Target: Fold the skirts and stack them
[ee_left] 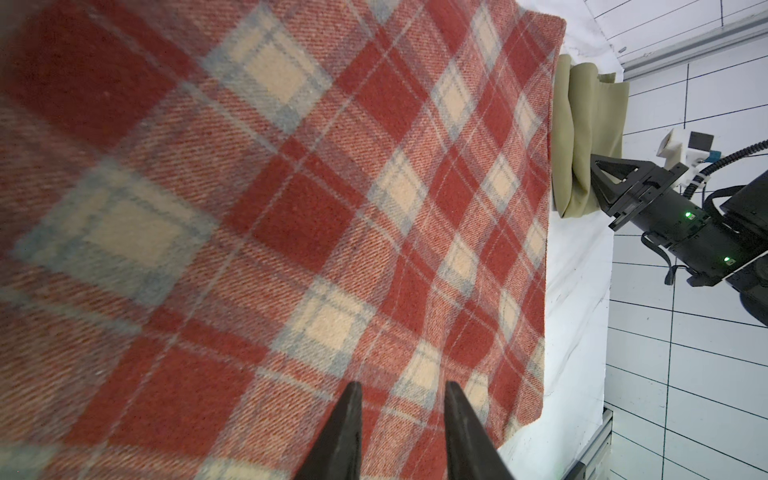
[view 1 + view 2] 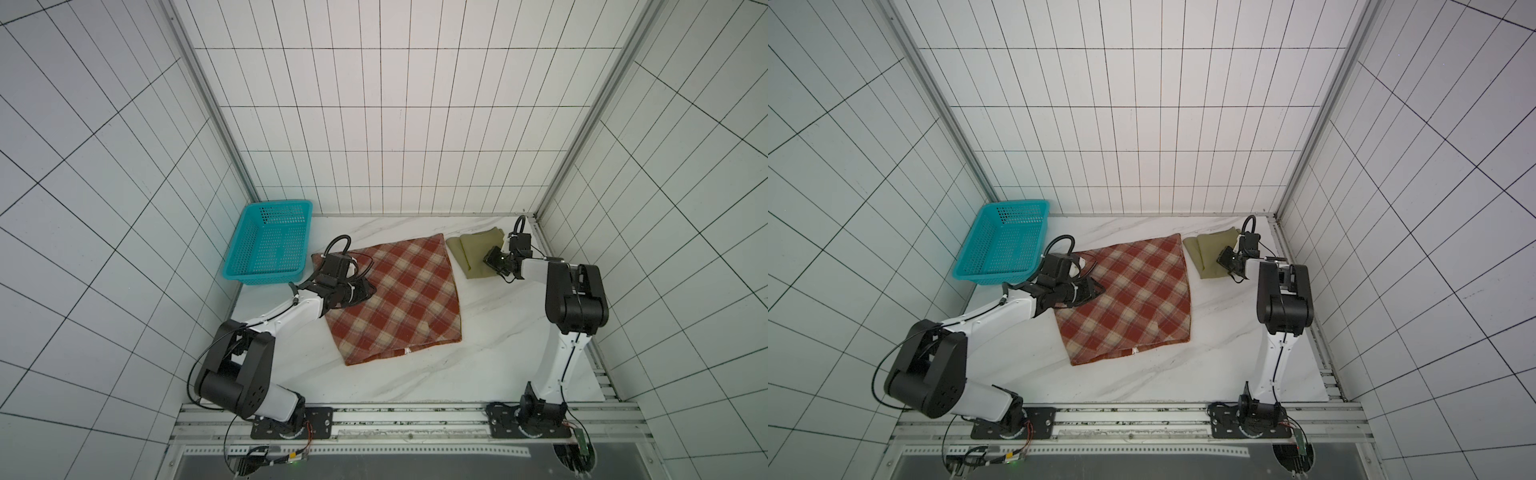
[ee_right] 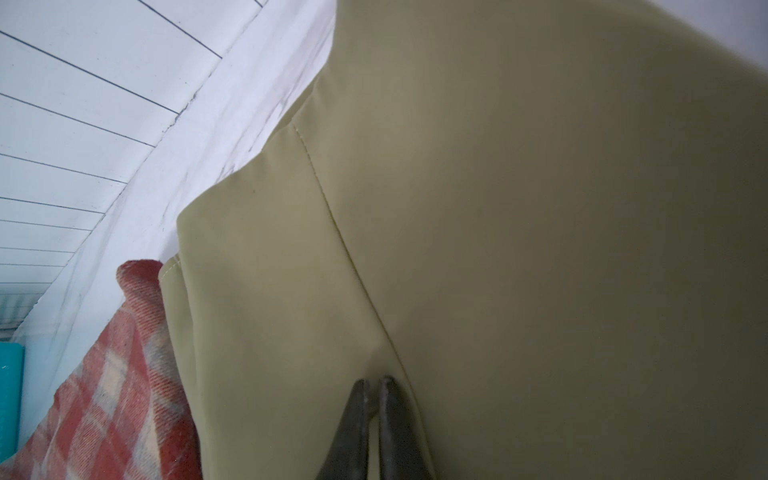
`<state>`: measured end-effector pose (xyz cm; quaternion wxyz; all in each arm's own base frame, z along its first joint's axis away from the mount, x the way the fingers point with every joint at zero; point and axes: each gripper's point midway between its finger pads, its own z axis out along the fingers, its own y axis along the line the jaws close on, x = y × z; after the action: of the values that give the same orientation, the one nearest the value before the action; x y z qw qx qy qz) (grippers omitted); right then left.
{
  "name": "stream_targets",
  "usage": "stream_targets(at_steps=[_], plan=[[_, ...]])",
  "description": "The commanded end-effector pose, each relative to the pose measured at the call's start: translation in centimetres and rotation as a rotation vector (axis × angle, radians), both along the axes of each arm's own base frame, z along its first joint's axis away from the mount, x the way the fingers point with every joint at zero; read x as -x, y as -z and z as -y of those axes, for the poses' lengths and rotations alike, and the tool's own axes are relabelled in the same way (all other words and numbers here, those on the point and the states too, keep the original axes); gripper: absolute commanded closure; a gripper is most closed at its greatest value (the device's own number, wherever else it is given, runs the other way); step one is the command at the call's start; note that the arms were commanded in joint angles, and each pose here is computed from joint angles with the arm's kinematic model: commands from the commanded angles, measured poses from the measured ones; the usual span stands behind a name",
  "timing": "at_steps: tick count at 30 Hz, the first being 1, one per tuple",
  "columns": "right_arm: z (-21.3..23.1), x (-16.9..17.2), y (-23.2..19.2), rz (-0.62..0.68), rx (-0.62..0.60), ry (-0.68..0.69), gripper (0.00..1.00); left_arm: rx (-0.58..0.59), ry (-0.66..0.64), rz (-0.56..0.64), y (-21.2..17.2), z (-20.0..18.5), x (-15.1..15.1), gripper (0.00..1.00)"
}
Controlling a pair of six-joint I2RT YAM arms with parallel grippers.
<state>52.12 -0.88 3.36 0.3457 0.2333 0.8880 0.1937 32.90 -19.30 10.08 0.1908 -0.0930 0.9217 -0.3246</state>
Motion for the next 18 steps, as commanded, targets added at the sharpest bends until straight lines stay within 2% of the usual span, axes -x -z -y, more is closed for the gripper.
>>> stream_targets(at_steps=[1, 11, 14, 18], plan=[[2.0, -0.9, 0.5, -0.027, 0.007, 0.047, 0.90, -0.003, -0.015, 0.005, -0.3, -0.2, -0.6, 0.67], [2.4, -2.3, 0.8, -0.013, -0.017, 0.041, 0.91, -0.011, -0.022, 0.014, -0.6, -0.5, -0.6, 0.67], [1.5, -2.3, -1.3, 0.050, -0.024, 0.016, 0.91, -0.012, -0.026, 0.015, -0.6, -0.7, -0.5, 0.67], [-0.5, -1.9, -5.2, 0.122, 0.024, -0.034, 0.91, -0.009, -0.025, 0.019, -0.7, -0.6, -0.5, 0.67]])
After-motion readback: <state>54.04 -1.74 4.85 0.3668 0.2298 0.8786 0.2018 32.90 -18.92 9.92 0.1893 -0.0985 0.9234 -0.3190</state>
